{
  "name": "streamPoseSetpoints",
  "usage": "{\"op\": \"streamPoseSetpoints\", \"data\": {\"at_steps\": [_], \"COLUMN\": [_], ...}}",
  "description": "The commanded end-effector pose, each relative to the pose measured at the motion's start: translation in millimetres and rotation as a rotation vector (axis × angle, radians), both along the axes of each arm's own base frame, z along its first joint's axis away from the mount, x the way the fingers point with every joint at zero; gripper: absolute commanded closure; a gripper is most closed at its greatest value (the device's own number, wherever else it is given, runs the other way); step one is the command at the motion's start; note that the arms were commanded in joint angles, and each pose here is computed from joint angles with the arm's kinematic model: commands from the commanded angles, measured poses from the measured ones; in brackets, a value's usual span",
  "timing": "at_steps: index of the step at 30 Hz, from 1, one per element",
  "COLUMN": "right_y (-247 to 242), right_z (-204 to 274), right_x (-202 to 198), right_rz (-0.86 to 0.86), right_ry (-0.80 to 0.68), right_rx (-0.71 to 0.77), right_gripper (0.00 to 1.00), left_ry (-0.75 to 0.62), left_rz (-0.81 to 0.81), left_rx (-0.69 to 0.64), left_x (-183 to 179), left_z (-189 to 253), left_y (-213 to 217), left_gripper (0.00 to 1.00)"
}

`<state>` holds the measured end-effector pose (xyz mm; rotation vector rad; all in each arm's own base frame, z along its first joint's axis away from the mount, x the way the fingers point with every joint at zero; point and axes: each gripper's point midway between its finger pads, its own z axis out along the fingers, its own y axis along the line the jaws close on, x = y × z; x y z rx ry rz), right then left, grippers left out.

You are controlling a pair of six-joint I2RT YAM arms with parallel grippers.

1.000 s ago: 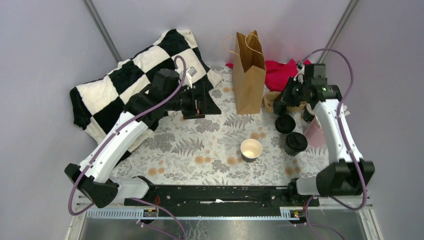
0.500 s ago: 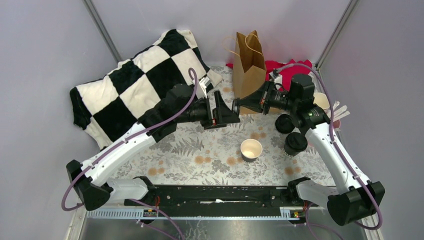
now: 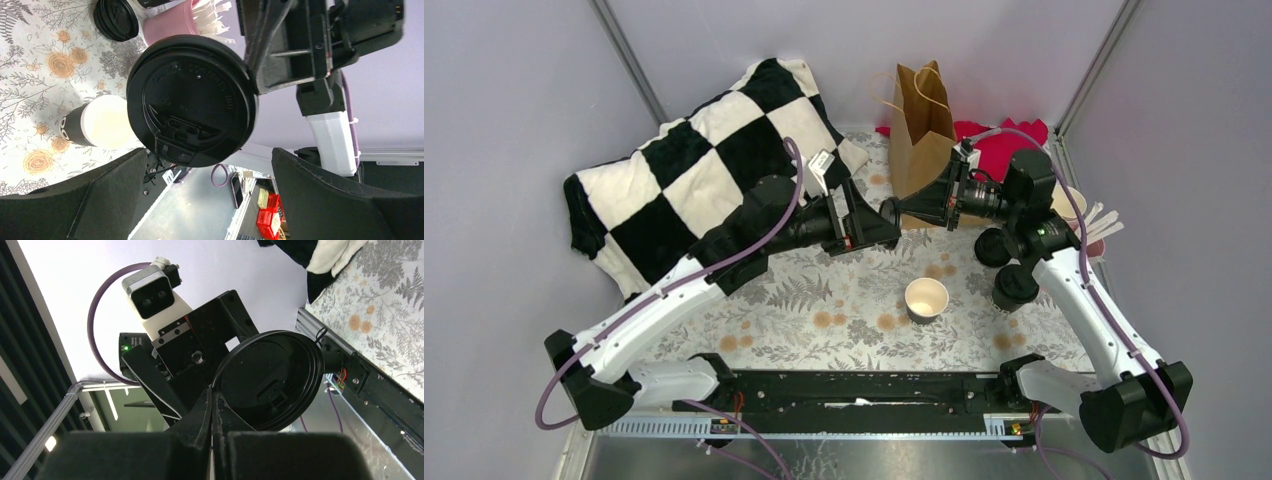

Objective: Pack the takeout coffee

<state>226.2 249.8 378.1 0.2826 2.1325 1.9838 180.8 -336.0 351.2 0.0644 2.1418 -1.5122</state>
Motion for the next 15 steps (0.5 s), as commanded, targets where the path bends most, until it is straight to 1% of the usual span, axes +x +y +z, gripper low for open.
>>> {"op": "streamPoseSetpoints", "data": {"at_steps": [1, 6, 15], "right_y": [0, -1, 0], "right_z": [12, 18, 29], "right_x": [-23, -29, -30], "right_rz": [0.088, 0.103, 0.105], "right_ry": [-0.034, -0.038, -0.042], "right_rx": [0.049, 0.090, 0.123], "right_gripper": [1.00, 1.00, 1.00], "left_ry": [-0.064, -0.047, -0.035], "left_rz": [0.036, 0.008, 0.001], "left_rx": [-0.106, -0.119, -0.093], "left_x": [-3, -7, -2], "left_z": [32, 33, 29], "left_y": [10, 8, 2], "left_gripper": [0.01, 0.01, 0.01]}}
